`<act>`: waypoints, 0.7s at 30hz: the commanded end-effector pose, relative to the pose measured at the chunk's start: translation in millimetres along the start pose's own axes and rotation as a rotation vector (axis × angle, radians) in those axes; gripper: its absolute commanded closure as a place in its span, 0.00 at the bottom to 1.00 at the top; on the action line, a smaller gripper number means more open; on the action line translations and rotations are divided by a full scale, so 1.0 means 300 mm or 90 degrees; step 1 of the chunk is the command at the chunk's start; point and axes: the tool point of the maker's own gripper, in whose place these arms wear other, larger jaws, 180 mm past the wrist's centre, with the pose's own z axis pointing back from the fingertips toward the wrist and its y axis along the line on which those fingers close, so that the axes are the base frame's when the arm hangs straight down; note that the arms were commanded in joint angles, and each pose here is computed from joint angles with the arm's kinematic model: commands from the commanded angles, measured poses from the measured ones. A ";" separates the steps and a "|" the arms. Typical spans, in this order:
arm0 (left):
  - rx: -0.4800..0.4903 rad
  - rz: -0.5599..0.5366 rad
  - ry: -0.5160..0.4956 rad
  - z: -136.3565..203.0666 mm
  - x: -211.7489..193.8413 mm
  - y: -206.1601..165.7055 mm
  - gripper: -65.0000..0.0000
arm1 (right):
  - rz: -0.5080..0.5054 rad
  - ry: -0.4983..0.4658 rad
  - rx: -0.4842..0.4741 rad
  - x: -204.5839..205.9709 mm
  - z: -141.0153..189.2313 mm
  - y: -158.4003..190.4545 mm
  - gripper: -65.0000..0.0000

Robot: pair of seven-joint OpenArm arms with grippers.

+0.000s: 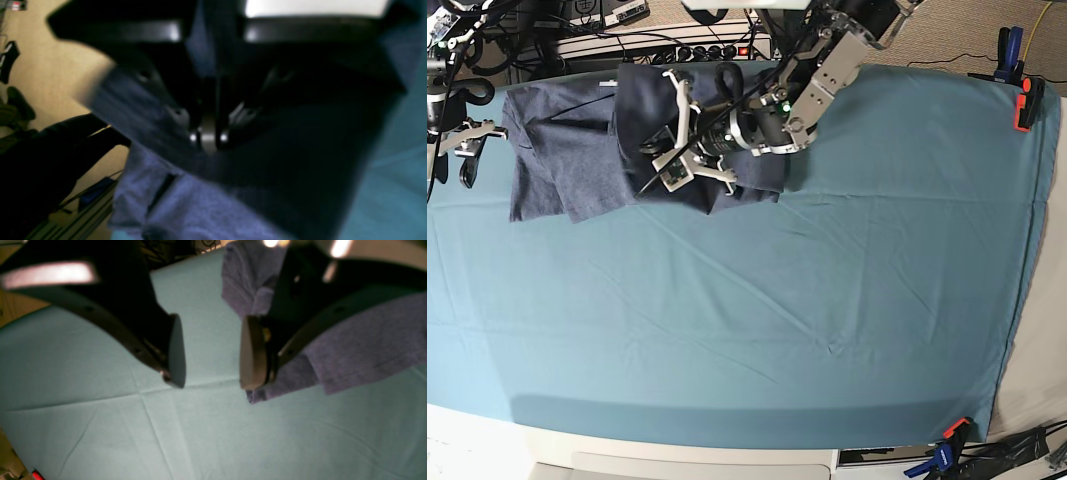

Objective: Fold the T-shirt properly
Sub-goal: 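Regrasp the folded bundle with the left gripper and press it flat, then fold the shirt end with the right gripper toward the left gripper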

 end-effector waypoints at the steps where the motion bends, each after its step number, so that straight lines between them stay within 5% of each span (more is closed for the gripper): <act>1: -0.003 -0.008 -0.042 -0.007 0.077 0.002 1.00 | 0.008 -0.034 -0.005 0.052 0.008 -0.012 0.58; 9: 0.023 -0.061 0.009 -0.012 0.082 0.070 1.00 | -0.014 0.001 0.008 0.007 -0.002 -0.007 0.52; 15: -0.053 -0.041 0.048 -0.008 0.045 0.000 1.00 | -0.126 0.045 0.029 -0.116 -0.103 -0.059 0.38; 21: -0.109 -0.024 0.049 -0.002 0.039 -0.057 1.00 | -0.284 0.092 0.084 -0.195 -0.238 -0.080 0.37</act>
